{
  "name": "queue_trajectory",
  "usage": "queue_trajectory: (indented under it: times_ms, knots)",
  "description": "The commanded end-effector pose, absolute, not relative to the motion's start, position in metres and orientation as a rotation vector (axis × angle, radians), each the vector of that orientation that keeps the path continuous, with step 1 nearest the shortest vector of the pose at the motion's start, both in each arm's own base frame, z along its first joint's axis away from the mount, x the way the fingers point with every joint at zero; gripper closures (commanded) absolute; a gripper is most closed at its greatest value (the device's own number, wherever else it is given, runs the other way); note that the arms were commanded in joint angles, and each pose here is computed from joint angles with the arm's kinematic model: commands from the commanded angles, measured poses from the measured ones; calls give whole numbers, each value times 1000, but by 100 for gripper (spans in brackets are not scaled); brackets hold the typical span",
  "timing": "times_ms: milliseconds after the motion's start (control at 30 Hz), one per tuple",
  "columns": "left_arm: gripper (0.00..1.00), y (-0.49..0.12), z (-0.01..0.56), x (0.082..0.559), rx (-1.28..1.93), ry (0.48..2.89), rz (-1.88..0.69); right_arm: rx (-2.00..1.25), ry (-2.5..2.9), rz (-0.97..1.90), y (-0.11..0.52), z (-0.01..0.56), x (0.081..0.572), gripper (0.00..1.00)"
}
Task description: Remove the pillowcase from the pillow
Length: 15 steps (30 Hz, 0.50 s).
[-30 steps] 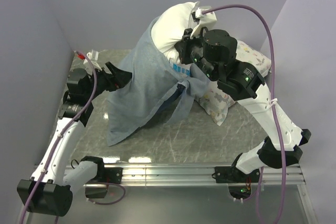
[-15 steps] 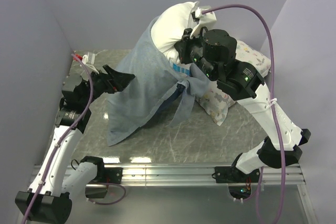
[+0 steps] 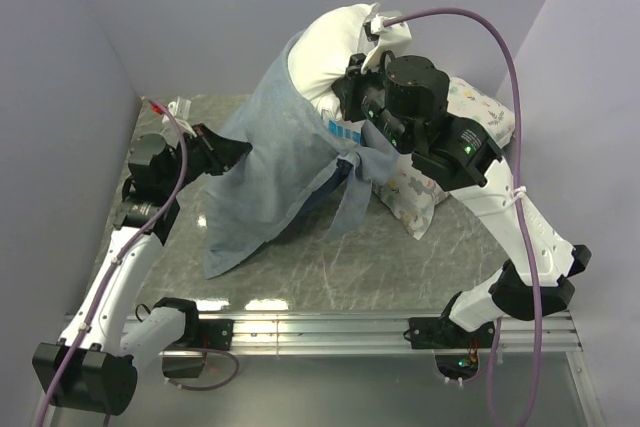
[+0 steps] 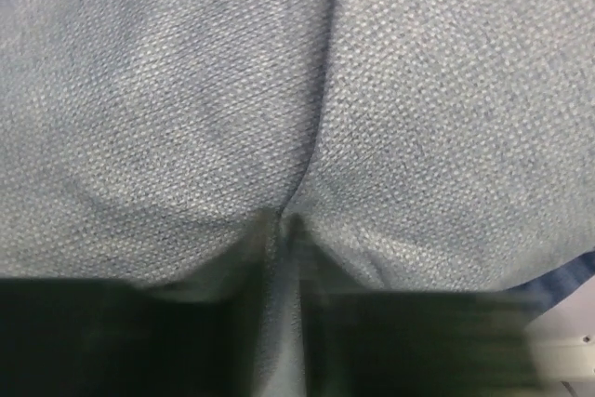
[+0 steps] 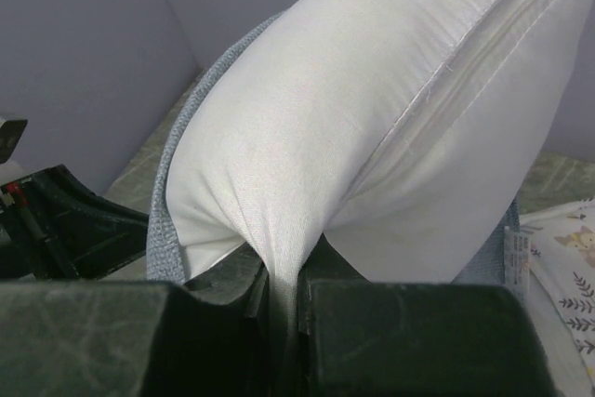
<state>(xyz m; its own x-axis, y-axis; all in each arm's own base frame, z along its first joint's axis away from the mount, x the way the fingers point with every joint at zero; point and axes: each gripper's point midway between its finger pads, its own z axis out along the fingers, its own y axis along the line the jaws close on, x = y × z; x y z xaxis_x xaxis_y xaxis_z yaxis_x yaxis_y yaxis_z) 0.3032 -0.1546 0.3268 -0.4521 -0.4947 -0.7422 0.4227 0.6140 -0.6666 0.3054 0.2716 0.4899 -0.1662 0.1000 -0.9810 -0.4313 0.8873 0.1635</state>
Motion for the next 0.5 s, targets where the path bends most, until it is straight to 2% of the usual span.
queue_trajectory:
  times_ms: [0, 233, 400, 467]
  knots:
    - [98, -149, 332, 310, -70, 1734, -991, -164, 1525, 549, 267, 542, 306, 100]
    - [100, -56, 312, 385, -539, 1851, -417, -84, 1529, 504, 244, 549, 306, 100]
    - [100, -1, 324, 417, -666, 1807, -189, -49, 1516, 478, 224, 556, 300, 100]
    - [100, 3, 336, 426, -649, 1824, -230, -25, 1496, 475, 209, 562, 295, 100]
